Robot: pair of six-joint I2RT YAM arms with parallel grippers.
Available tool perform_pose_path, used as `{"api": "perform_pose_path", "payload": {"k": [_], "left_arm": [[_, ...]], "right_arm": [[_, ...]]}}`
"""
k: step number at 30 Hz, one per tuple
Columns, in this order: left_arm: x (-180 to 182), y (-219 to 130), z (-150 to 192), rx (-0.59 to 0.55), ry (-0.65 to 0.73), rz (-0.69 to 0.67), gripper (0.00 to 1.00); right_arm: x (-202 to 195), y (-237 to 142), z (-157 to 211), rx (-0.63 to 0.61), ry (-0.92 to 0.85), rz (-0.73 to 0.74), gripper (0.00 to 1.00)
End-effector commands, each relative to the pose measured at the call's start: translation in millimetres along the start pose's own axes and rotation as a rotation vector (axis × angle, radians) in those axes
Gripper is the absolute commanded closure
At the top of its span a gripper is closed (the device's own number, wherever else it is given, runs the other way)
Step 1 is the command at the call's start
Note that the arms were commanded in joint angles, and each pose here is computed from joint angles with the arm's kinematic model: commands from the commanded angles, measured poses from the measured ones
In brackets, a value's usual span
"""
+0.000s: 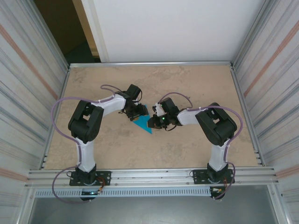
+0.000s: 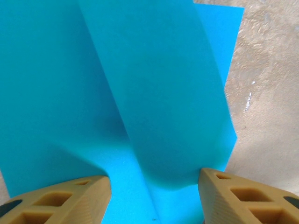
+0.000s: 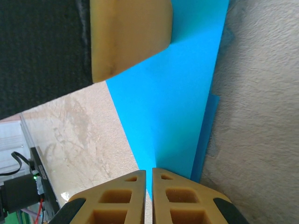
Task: Fold a paper plane with a square sheet of paper (pick it up from the middle)
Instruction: Fourth fold the wing at the center of the table.
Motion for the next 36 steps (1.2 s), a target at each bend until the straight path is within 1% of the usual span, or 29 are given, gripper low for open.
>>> {"api": "perform_pose_path", "payload": {"k": [1,25,28,30,32,36], "left_arm": [[98,65,40,0.156,-0.049,-0.353,0.43],[93,62,38,0.152,-0.047,-0.336,0.43],[79,52,33,0.14,-0.03,-0.295,0.44],[61,36,24,0.105,-0.001,-0.244,0.44],[33,11,11,0.047,0.034,-0.16,0.43],[-15,-35,-10,-0.034,0.081,0.025,0.41]], "right_arm": [[-2,5,1,0.02,-0.004,0.016,0.9],[-16,10,9,0.047,0.023,0.064,0.9],[-19,10,12,0.06,0.03,0.082,0.9],[-22,10,15,0.08,0.031,0.102,0.9],[-24,11,19,0.111,0.031,0.125,0.9],[-29,13,26,0.151,0.018,0.182,0.9]]}}
Point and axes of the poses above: each hand's point on the last joint's axis, 136 mm out from that joint toward the fingers, its own y axis out along the fingers, its own x axis along the line the jaws close on, z = x × y, the point moved 3 cm from there along -y, back along the fingers, and after that the axes turned 7 degrees about -y, right-handed, at the moved point
